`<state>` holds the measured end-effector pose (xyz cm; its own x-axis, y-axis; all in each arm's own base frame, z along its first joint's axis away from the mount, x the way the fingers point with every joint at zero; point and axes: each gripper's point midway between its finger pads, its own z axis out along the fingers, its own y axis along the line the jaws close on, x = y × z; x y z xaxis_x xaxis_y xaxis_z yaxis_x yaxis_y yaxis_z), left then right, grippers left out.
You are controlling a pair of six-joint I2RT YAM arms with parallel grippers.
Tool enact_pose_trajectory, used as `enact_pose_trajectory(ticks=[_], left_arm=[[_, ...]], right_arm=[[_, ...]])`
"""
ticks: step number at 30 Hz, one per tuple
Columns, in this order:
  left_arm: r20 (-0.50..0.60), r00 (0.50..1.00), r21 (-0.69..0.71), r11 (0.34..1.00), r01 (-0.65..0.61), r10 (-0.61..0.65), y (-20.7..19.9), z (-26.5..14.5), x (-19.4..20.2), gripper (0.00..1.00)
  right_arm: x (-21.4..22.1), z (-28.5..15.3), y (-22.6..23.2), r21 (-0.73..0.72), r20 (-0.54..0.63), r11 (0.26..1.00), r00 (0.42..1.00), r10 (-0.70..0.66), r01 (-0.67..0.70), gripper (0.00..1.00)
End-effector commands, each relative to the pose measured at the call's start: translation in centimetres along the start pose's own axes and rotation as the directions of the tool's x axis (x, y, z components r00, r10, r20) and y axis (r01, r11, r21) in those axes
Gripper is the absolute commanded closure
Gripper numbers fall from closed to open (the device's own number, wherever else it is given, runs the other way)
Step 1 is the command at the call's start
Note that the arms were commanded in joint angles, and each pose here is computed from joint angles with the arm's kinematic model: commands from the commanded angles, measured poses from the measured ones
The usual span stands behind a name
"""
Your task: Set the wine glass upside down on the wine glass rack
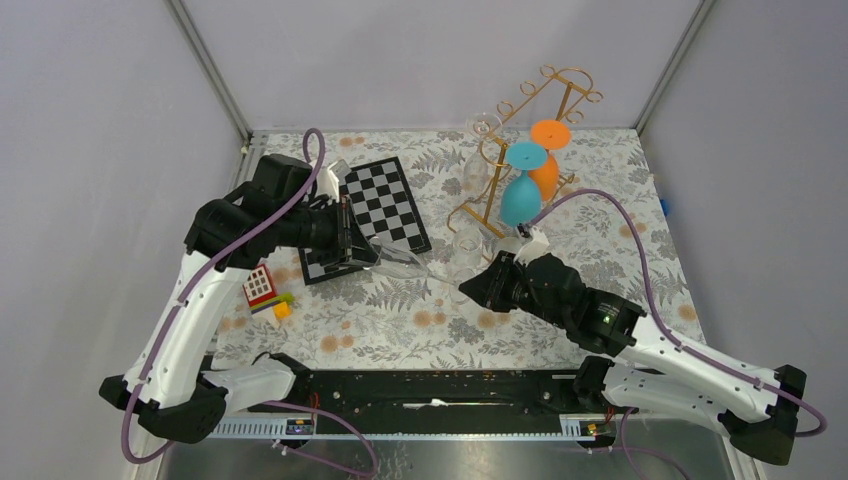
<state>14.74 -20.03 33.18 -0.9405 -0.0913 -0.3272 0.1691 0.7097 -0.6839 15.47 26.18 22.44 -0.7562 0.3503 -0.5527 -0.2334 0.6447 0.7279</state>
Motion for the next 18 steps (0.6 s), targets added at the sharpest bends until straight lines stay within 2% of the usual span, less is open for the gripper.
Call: enact_pose_trajectory(ticks=[1, 3, 4, 8, 14, 18], left_arm=[[0.023, 1.000, 0.067, 0.998, -0.018, 0.017, -1.4, -0.6, -0.2, 1.00], [0.024, 1.000, 0.067, 0.998, -0.019, 0.018, -1.4, -0.6, -0.2, 1.00], [0.024, 1.000, 0.068, 0.998, -0.019, 0.017, -1.4, -0.6, -0.2, 1.00], [0.017, 1.000, 0.065, 0.998, -0.015, 0.014, -1.3, -0.4, -0.2, 0.96], [0.026, 0.999, 0.048, 0.999, -0.021, 0.020, -0.9, -0.3, -0.2, 0.64], [0.035, 0.999, 0.028, 0.999, -0.032, 0.031, -0.4, -0.4, -0.2, 0.47]], right_arm=[[-1.7, 0.1, 1.7, -0.066, 0.073, 0.998, 0.997, -0.012, 0.017, 0.84], [-1.9, 0.0, 1.5, -0.064, 0.081, 0.998, 0.996, -0.021, 0.026, 0.97], [-2.0, -0.1, 1.5, -0.063, 0.086, 0.998, 0.996, -0.025, 0.031, 1.00], [-2.4, -0.3, 1.1, -0.055, 0.115, 0.998, 0.993, -0.027, 0.034, 1.00], [-3.4, -0.8, 0.8, -0.040, 0.167, 0.998, 0.985, -0.042, 0.049, 1.00], [-4.3, -1.3, 0.8, -0.034, 0.208, 0.997, 0.976, -0.055, 0.064, 1.00]])
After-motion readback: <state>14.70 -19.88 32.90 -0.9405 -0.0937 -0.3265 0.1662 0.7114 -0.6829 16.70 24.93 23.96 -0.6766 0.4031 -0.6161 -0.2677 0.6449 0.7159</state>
